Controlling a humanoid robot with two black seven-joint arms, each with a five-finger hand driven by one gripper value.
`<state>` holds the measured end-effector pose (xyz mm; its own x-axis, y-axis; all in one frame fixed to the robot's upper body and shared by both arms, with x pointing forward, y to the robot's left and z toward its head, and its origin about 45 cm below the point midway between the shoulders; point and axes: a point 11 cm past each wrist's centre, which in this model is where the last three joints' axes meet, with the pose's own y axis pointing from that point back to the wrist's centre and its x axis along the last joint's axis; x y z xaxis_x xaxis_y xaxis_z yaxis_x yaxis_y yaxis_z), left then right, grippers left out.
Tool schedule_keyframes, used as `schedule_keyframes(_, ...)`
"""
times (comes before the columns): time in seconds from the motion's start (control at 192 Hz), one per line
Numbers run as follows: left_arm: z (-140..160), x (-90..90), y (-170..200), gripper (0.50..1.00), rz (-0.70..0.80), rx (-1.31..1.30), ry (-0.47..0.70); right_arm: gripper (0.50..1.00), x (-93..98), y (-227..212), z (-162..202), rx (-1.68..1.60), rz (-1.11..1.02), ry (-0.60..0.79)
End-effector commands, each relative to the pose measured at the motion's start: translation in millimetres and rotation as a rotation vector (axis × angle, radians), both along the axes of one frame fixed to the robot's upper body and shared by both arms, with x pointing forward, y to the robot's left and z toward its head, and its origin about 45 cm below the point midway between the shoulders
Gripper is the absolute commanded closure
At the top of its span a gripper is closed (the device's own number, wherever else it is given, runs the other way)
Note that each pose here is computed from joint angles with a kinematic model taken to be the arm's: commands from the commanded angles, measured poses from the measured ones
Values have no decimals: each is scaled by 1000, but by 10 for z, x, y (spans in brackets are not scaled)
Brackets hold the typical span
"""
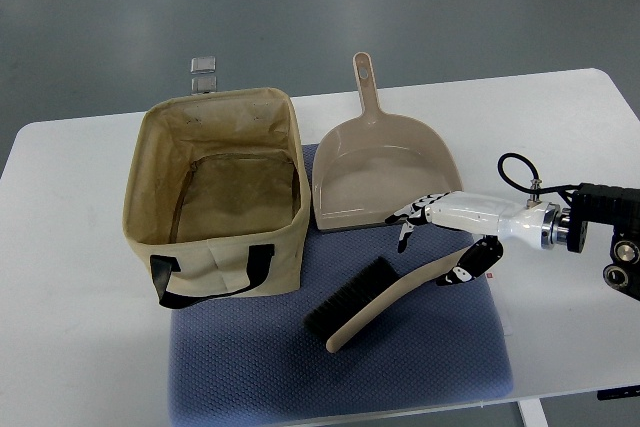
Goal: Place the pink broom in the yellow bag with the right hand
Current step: 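Reach the right hand down toward the beige brush handle, then close the right hand around the brush handle and lift it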
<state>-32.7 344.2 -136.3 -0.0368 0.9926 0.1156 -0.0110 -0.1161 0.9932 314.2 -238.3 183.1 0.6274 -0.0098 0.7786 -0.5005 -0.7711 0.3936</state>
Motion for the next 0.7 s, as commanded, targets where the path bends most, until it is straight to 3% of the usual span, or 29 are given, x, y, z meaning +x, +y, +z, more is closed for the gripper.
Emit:
schedule_keyframes(0.0,0,0,0,500,0,0,0,585,-9,-3,-38,-19,-3,-36)
schedule_keyframes(0.213,0,0,2,500,0,2,1,601,-68,-8,-128,-61,19,-60)
schedule_keyframes(0.395,0,0,0,500,0,0,0,691,-98,-4,-172,-90,36,-90)
schedule_keyframes(0.697,0,0,0,500,0,0,0,758,-129,-19,-241,-128,37,-113)
